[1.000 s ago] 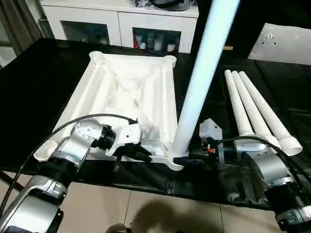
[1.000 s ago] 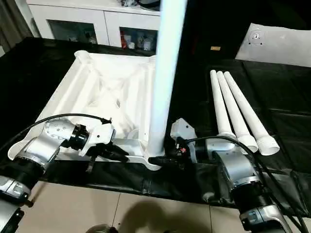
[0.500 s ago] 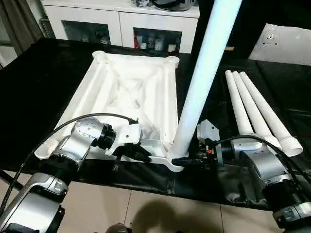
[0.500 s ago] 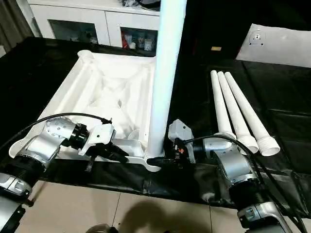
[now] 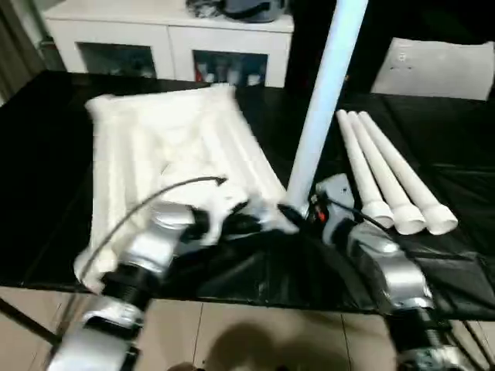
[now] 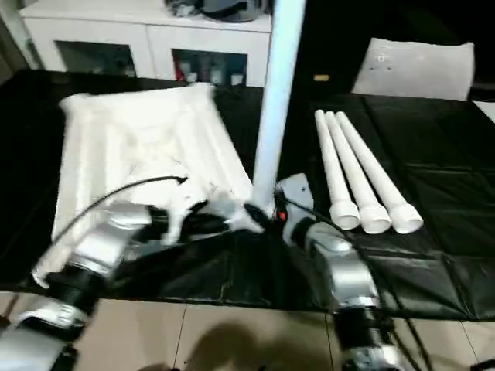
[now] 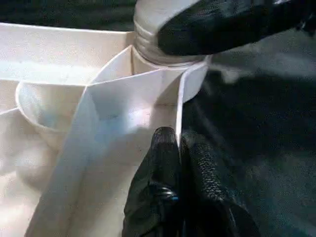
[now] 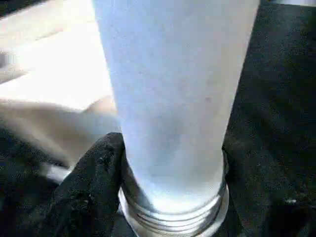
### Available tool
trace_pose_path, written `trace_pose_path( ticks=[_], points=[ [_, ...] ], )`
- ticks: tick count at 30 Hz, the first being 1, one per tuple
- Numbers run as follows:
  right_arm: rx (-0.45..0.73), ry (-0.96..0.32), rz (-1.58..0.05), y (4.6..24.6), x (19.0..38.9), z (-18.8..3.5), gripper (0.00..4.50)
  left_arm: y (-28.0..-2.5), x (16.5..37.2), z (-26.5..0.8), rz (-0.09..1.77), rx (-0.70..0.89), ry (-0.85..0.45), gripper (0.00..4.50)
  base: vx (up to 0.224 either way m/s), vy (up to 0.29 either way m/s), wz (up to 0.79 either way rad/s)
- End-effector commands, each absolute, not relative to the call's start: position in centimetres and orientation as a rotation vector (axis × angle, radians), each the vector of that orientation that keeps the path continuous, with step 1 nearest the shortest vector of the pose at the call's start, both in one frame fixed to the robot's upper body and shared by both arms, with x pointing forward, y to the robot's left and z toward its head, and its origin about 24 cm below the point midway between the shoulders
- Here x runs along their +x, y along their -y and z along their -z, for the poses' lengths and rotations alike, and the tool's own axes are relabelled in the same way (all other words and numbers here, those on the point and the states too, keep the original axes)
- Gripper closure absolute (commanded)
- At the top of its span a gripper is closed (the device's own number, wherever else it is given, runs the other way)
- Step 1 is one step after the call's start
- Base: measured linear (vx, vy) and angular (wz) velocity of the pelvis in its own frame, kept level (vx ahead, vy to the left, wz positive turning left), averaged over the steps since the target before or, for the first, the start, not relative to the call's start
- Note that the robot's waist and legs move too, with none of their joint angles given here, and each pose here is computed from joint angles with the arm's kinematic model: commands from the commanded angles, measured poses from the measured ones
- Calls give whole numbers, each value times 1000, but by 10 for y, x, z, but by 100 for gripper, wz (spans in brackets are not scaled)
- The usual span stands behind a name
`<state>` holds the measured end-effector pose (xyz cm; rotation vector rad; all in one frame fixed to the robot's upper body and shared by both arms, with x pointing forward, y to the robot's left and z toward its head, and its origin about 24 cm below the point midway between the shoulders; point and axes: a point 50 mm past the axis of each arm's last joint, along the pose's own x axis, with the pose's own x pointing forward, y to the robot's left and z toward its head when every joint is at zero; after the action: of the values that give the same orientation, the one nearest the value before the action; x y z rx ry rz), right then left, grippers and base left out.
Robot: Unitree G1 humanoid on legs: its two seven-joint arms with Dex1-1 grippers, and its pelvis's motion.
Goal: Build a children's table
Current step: Rotate leg to tighten
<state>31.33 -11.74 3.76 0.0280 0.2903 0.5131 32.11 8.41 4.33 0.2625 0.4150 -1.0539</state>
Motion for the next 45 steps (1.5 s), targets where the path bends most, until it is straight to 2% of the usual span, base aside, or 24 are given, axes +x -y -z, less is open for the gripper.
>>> trace_pose_path(
  ticks=[1, 5, 6, 7, 10, 11, 13, 15, 17, 18, 19, 23, 24, 32, 33, 39, 44, 45],
  points=[
    [110, -376, -681, 42, 301, -29, 178, -30, 321, -56, 1036, 186, -320, 450, 0, 0, 0],
    [151, -329, -620, 36, 309, -38, 178, -24, 324, -60, 993, 208, -307, 450, 0, 0, 0],
    [172, -310, -611, 37, 310, -41, 143, -25, 324, -61, 1000, 227, -305, 450, 0, 0, 0],
    [179, -293, -603, 41, 310, -43, 143, -28, 323, -60, 1016, 261, -305, 450, 0, 0, 0],
    [168, -277, -599, 50, 310, -43, 106, -36, 322, -59, 1031, 296, -311, 450, 0, 0, 0],
    [156, -268, -589, 55, 310, -43, 106, -40, 321, -57, 1037, 307, -318, 450, 0, 0, 0],
    [142, -256, -571, 65, 310, -43, 71, -48, 320, -55, 1038, 317, -332, 450, 0, 0, 0],
    [113, -225, -580, 86, 308, -43, 54, -63, 318, -51, 1071, 341, -348, 450, 0, 0, 0],
    [99, -218, -586, 92, 308, -43, 42, -67, 317, -50, 1079, 348, -354, 450, 0, 0, 0],
    [75, -211, -612, 107, 305, -44, 32, -77, 315, -47, 1106, 360, -369, 450, 0, 0, 0],
    [75, -211, -612, 107, 305, -44, 25, -77, 315, -47, 1106, 360, -369, 450, 0, 0, 0],
    [19, -195, -693, 130, 301, -48, 4, -92, 312, -45, 1175, 382, -386, 450, 0, 0, 0],
    [-9, -189, -746, 138, 299, -51, 4, -96, 311, -46, 1215, 384, -387, 450, 0, 0, 0],
    [-125, -206, -953, 159, 292, -58, 4, -112, 304, -44, 1375, 449, -415, 450, 0, 0, 0],
    [-149, -227, -1031, 162, 289, -60, 4, -118, 303, -43, 1436, 483, -423, 450, 0, 0, 0],
    [-225, -264, -1183, 165, 286, -61, 4, -133, 301, -46, 1567, 553, -481, 450, 0, 0, 0],
    [-218, -277, -1270, 162, 286, -62, 4, -135, 301, -49, 1648, 589, -501, 450, 0, 0, 0],
    [-218, -276, -1281, 161, 287, -62, 21, -135, 301, -49, 1663, 598, -501, 450, 0, 0, 0]
  ],
)
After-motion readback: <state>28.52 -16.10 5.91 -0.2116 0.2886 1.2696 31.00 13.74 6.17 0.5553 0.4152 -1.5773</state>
